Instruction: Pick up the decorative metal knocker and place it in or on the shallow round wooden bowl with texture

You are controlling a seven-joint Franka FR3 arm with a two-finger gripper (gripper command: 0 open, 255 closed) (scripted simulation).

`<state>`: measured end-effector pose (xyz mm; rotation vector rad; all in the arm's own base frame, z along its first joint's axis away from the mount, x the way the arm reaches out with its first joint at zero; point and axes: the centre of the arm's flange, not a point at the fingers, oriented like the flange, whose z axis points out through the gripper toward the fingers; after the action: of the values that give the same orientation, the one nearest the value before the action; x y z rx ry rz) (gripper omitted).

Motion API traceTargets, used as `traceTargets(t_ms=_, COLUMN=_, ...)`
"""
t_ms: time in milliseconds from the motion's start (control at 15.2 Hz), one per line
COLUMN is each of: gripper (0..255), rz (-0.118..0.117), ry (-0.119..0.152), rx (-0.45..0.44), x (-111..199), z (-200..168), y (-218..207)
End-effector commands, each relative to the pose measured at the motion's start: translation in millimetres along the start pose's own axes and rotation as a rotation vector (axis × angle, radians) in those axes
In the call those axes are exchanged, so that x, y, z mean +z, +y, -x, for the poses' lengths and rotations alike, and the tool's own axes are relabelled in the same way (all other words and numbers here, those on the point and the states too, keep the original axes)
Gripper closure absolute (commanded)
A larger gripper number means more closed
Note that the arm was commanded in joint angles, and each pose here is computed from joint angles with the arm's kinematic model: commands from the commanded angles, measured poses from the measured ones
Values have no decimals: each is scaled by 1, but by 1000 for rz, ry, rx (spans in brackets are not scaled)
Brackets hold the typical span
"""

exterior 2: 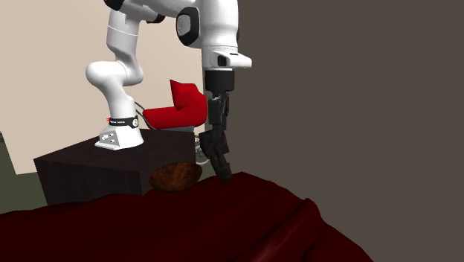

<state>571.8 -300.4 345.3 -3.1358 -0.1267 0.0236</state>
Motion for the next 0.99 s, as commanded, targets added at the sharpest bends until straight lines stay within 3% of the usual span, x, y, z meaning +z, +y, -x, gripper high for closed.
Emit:
traceTargets(t_ms=0, gripper=255, rz=-1, ry=0, rx=0, x=-8, z=22, y=-14)
traceTargets(t_ms=924, gripper=255, rz=-1, ry=0, rx=0, x=-53, z=155, y=-134)
